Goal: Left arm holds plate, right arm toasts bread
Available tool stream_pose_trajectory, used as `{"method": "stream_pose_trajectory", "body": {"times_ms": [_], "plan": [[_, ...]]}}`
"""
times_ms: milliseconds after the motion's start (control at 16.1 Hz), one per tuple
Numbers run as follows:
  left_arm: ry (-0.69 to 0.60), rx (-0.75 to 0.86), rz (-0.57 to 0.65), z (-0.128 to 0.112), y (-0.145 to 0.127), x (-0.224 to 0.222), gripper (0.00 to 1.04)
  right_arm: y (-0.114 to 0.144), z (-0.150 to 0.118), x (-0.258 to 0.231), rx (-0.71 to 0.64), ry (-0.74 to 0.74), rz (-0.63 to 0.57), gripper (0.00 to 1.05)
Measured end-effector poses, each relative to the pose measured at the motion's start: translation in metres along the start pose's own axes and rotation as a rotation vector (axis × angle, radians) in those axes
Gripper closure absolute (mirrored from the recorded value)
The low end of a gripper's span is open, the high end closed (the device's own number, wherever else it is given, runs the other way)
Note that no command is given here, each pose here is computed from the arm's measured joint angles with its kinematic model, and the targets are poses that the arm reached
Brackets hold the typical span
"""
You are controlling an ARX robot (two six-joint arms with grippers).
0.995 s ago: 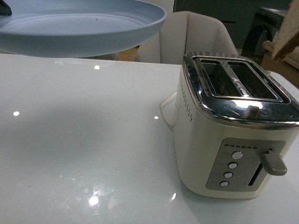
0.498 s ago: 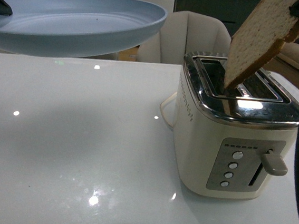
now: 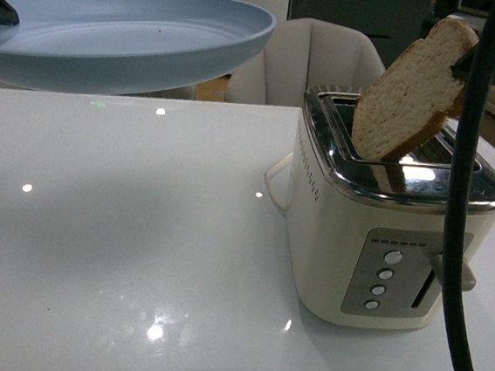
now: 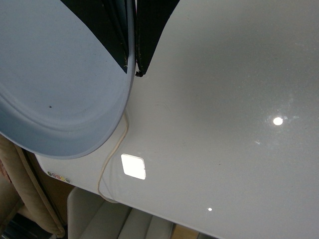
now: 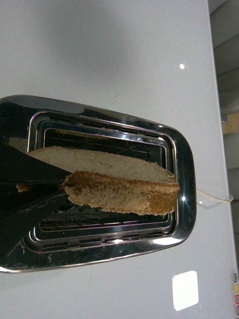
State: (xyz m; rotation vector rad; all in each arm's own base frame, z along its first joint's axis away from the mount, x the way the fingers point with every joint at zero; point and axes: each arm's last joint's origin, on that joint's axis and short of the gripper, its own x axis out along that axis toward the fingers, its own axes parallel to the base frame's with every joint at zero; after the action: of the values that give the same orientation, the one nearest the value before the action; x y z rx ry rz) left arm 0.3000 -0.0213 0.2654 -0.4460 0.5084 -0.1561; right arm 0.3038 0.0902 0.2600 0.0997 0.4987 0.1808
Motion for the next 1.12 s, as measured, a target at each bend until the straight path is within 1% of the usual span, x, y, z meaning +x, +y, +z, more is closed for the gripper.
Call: {"method": "stream_pose_trajectory", "body": {"times_ms": [435, 498, 808, 871, 995, 1057, 1119], "plan": [[0.000, 0.000, 0.000, 0.000, 0.000, 0.000, 1.02, 0.003, 0.013, 0.027, 0.031, 0.132, 0.011, 1.02], [0.000, 0.000, 0.001, 0.000, 0.000, 0.000, 1.02, 0.002, 0.014, 0.031, 0.038, 0.152, 0.011, 0.99], [0.000, 0.000, 0.000, 0.000, 0.000, 0.000, 1.02, 0.000, 0.016, 0.038, 0.100, 0.165, 0.012, 0.40], [0.000, 0.000, 0.000, 0.000, 0.000, 0.000, 1.02, 0.000, 0.016, 0.038, 0.103, 0.165, 0.012, 0.31], [0.000, 0.000, 0.000, 0.000, 0.000, 0.000, 1.02, 0.000, 0.015, 0.040, 0.107, 0.169, 0.011, 0.07], [0.000, 0.000, 0.001, 0.000, 0.000, 0.000, 1.02, 0.000, 0.015, 0.040, 0.110, 0.167, 0.013, 0.06], [0.000, 0.000, 0.000, 0.000, 0.000, 0.000, 1.02, -0.001, 0.018, 0.040, 0.115, 0.128, 0.020, 0.06]]}}
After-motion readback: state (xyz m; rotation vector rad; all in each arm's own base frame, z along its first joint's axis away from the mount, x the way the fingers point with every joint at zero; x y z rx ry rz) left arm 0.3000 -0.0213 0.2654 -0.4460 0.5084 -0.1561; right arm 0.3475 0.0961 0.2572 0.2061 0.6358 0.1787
